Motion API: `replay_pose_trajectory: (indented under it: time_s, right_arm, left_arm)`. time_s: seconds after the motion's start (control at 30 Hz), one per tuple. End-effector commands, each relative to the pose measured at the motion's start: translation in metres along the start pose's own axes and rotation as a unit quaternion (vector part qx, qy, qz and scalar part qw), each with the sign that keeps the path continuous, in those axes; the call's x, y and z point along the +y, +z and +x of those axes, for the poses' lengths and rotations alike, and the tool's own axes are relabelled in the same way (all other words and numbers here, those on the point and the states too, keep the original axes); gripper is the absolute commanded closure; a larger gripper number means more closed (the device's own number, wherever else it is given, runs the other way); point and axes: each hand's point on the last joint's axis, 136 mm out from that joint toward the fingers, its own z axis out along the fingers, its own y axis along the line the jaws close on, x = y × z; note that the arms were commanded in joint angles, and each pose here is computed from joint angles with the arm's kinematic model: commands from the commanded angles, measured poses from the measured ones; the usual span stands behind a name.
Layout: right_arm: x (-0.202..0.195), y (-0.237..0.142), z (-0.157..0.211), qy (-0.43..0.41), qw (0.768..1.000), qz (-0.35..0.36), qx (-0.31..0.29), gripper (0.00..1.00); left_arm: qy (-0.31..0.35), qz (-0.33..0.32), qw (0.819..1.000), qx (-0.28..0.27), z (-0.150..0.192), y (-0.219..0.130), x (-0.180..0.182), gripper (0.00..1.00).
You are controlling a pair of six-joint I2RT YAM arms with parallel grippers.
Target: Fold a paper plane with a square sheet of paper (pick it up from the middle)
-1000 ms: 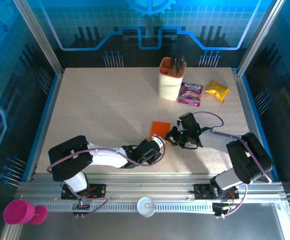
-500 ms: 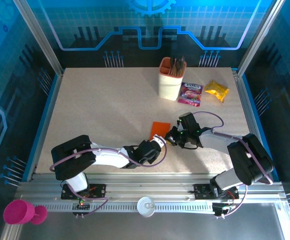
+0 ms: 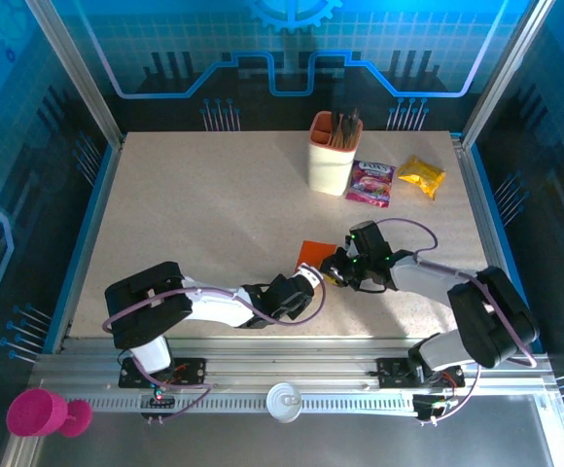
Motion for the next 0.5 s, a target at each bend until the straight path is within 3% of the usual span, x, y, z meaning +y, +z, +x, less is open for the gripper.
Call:
replay_pose_trajectory:
  time_s: [0.0, 0.27, 0.33, 0.47]
  right_arm:
    - [-0.005, -0.022, -0.002, -0.022, 0.999, 0.029, -0.021, 0.78]
    - [0.008, -0.058, -0.036, -0.084, 0.994, 0.051, -0.045, 0.81]
    - [0.02, -0.057, -0.042, -0.107, 0.993, 0.037, -0.033, 0.84]
    - [0.045, -0.045, -0.041, -0.152, 0.988, -0.005, 0.013, 0.91]
  left_arm:
    - [0.0, 0.016, 1.0, -0.004, 0.004, 0.001, -0.006, 0.92]
    - [0.002, 0.057, 0.998, -0.017, 0.007, -0.003, -0.018, 0.92]
    - [0.01, 0.073, 0.997, -0.024, 0.008, -0.004, -0.023, 0.98]
    - [0.024, 0.091, 0.995, -0.031, 0.012, -0.004, -0.029, 1.0]
